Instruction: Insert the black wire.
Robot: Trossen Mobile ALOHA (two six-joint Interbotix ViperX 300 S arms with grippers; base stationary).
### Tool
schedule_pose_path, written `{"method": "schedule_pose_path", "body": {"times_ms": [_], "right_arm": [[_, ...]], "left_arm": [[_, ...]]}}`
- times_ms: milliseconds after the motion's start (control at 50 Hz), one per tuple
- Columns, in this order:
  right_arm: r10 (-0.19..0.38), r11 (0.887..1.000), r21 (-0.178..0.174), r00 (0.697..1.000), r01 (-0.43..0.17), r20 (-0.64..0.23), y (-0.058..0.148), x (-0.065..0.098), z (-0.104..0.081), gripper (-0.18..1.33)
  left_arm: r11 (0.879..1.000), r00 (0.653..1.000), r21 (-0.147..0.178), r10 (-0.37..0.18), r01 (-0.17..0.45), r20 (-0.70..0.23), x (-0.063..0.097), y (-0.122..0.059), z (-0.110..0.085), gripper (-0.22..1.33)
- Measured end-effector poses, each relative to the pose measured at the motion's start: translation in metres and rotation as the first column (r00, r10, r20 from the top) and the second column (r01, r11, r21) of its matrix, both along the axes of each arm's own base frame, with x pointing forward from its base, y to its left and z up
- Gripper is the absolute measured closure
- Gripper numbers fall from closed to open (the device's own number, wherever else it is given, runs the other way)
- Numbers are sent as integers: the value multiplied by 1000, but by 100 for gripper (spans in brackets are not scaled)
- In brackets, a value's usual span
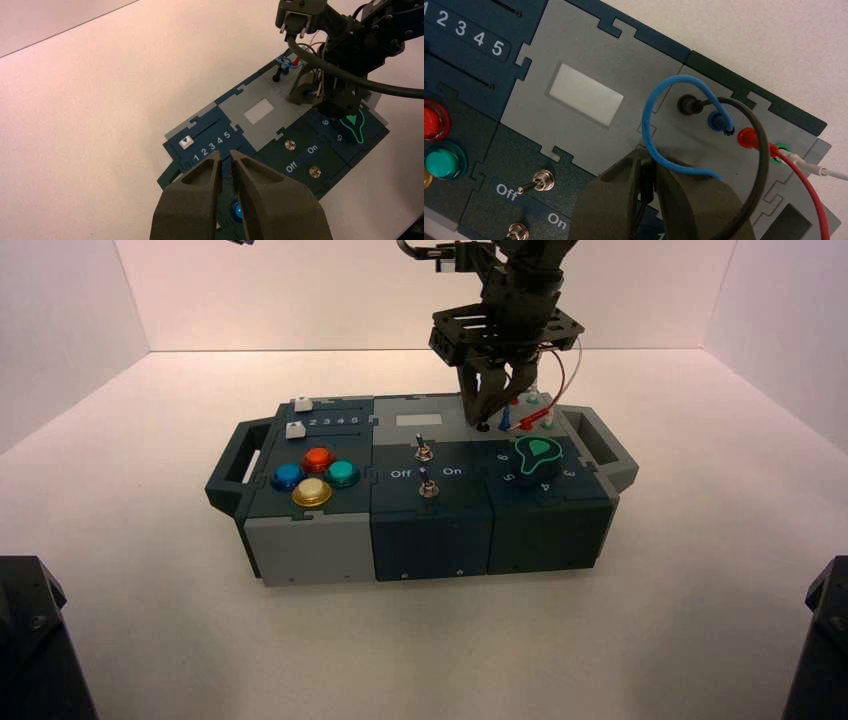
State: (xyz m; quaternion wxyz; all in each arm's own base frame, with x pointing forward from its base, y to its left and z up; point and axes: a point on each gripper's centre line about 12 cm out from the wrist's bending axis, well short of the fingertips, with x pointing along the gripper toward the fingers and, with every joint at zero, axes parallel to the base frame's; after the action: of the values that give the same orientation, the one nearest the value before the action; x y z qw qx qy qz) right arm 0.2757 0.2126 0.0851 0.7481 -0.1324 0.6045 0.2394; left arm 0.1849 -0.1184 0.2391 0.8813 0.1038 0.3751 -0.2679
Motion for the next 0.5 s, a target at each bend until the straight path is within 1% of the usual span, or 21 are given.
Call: {"method": "schedule_pose_path", "body": {"times_ms": [500], "right_arm": [[7, 1000, -15, 1000, -7, -22, 1, 1, -2, 98]], "left_arm": [[1000, 1000, 2, 1, -1, -1, 0, 0, 0, 89]]}}
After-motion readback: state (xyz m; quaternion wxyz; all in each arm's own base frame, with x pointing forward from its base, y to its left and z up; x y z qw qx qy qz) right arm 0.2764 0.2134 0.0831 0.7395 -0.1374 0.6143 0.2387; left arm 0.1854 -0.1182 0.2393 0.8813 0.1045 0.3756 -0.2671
